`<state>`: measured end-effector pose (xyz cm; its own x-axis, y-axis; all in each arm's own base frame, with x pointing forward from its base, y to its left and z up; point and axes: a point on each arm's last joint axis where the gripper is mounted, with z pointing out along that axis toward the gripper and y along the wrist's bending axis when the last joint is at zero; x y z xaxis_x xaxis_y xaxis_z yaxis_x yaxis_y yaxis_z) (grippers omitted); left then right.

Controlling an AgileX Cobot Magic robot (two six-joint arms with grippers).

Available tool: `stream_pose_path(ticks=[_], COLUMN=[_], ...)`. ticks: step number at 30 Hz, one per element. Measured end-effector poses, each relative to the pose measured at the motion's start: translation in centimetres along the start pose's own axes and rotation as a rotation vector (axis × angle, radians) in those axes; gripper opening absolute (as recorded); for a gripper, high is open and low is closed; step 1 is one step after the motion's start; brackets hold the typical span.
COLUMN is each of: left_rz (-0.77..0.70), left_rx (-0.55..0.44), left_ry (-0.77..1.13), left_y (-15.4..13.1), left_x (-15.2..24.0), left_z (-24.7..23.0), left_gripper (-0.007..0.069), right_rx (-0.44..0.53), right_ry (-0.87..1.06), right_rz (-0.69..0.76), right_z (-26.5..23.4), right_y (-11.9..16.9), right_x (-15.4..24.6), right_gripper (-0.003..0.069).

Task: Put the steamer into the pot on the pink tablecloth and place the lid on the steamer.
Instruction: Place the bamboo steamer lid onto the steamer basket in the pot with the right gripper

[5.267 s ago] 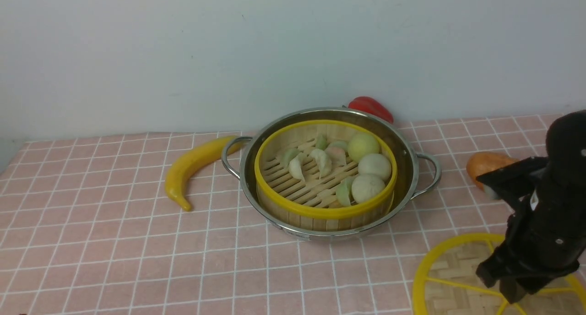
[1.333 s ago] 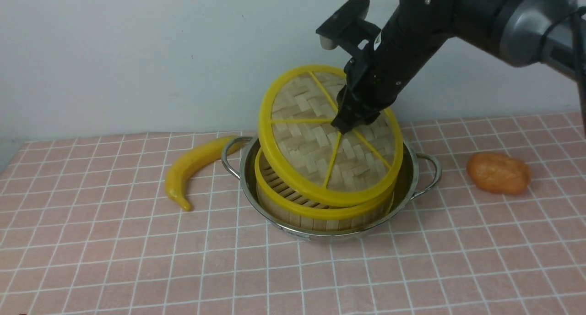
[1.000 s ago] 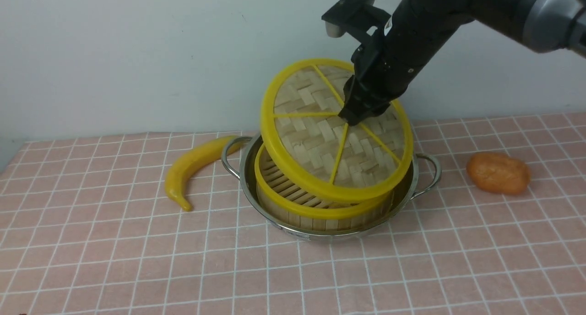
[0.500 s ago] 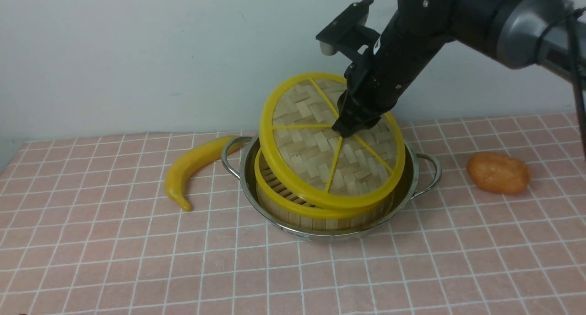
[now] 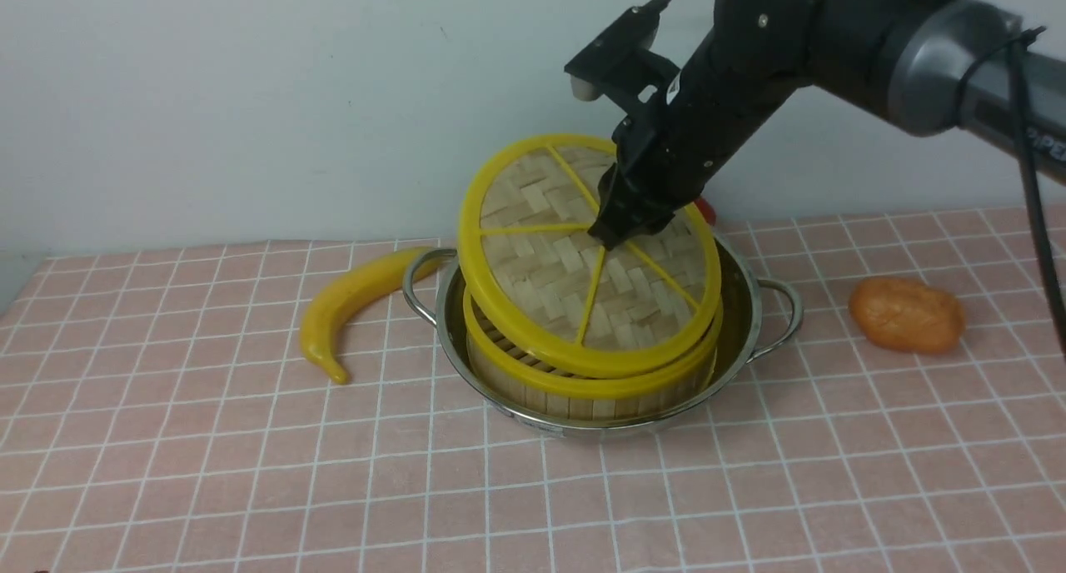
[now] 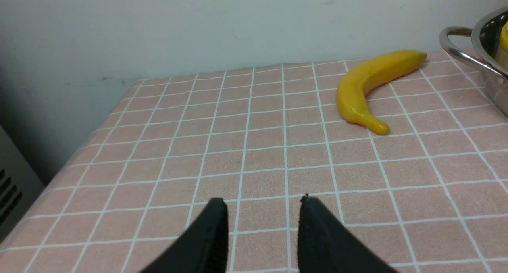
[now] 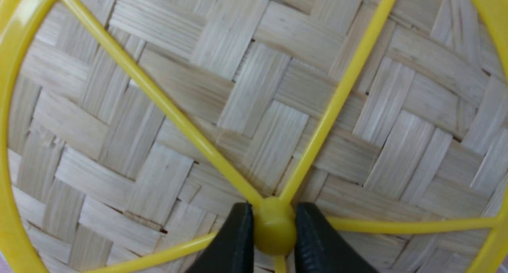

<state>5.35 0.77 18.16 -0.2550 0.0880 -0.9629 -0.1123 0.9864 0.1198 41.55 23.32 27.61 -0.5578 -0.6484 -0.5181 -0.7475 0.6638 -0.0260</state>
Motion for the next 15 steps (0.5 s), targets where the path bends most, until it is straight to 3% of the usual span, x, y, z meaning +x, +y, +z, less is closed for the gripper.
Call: stream_pose_path(ticks=[9,15], left_rz=[0.000,0.000], left_rx=[0.000,0.000], left_ry=[0.000,0.000], left_y=[0.0,0.0], left_x=[0.0,0.0], left_z=[0.0,0.0], left_gripper=[0.0243,0.0243], right_rx=[-0.006,-0.002], right_ry=[0.011,0.057], right_rz=[-0.014,-0.019], right_z=[-3.1,-2.4], right_y=[0.4,0.2], right_x=[-0.5,-0.1], right_gripper=[0.0146,0.0146])
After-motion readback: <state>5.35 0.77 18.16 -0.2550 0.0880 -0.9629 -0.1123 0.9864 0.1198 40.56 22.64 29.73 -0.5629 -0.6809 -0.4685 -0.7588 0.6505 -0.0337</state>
